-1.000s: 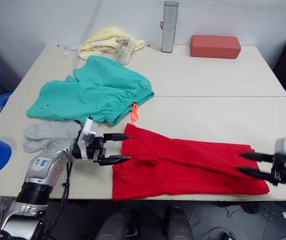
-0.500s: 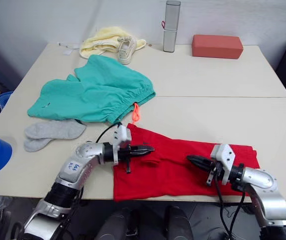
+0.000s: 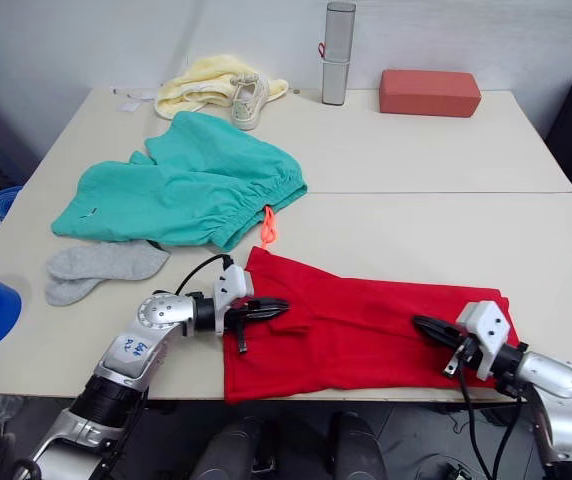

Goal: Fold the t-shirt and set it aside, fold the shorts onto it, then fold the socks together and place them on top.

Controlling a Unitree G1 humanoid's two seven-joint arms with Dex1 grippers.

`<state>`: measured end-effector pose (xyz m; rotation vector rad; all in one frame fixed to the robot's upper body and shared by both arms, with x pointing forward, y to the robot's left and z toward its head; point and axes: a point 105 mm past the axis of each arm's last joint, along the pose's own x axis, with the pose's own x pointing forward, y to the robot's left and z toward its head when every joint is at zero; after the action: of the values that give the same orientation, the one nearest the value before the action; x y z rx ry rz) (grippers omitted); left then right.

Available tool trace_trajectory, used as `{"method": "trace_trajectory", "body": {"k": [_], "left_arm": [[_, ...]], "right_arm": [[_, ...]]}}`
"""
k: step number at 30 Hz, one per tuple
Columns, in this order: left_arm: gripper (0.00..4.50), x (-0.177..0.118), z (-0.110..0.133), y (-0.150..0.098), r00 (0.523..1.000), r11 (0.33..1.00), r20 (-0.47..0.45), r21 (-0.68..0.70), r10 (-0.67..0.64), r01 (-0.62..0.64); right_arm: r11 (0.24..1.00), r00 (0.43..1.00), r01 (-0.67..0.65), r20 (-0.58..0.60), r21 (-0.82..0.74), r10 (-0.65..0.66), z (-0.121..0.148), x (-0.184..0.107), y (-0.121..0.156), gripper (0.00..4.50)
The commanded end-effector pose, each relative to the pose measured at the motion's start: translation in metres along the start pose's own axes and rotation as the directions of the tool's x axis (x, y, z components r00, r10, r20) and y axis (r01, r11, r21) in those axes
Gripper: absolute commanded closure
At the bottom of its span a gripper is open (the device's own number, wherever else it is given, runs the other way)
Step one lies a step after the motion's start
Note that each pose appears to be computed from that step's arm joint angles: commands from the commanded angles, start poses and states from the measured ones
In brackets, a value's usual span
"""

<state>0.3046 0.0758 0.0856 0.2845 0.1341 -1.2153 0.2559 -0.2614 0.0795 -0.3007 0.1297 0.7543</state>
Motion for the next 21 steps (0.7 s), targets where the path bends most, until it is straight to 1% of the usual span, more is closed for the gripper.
{"method": "trace_trajectory", "body": {"k": [1,5,6,8,10,11,14,17,21], "left_arm": [[4.27,-0.010,0.000,0.003,1.000,1.000,0.014,0.023,-0.019,0.018],[4.27,-0.016,0.007,0.005,0.997,0.998,0.054,0.040,-0.050,0.048],[4.27,-0.017,0.012,0.003,0.994,0.996,0.081,0.045,-0.077,0.074],[4.27,-0.017,0.025,0.005,0.986,0.995,0.138,0.056,-0.094,0.087],[4.27,-0.013,0.041,0.011,0.974,0.996,0.208,0.048,-0.088,0.080],[4.27,-0.010,0.047,0.015,0.971,0.997,0.229,0.046,-0.076,0.067],[4.27,0.000,0.051,0.025,0.975,0.998,0.218,0.052,-0.035,0.024],[4.27,0.014,0.049,0.032,0.983,0.999,0.182,0.049,-0.002,-0.007],[4.27,0.029,0.040,0.033,0.993,0.999,0.116,0.045,0.022,-0.027]], "right_arm": [[0.998,0.998,0.056,0.022,-0.011,-0.055,0.005,-0.019,-0.016,4.50],[0.996,0.996,0.087,0.026,0.015,-0.088,0.005,-0.033,-0.025,4.50],[0.992,0.992,0.122,0.027,0.015,-0.122,0.006,-0.038,-0.033,4.50],[0.980,0.978,0.197,0.066,0.026,-0.199,0.014,-0.042,-0.048,4.50],[0.975,0.967,0.215,0.127,0.061,-0.221,0.027,-0.036,-0.053,4.50],[0.977,0.968,0.193,0.148,0.089,-0.205,0.032,-0.030,-0.050,4.50],[0.985,0.975,0.131,0.167,0.114,-0.149,0.041,-0.008,-0.037,4.50],[0.987,0.981,0.112,0.148,0.115,-0.128,0.042,0.011,-0.028,4.50],[0.989,0.990,0.114,0.071,0.098,-0.121,0.029,0.021,-0.021,4.50]]}}
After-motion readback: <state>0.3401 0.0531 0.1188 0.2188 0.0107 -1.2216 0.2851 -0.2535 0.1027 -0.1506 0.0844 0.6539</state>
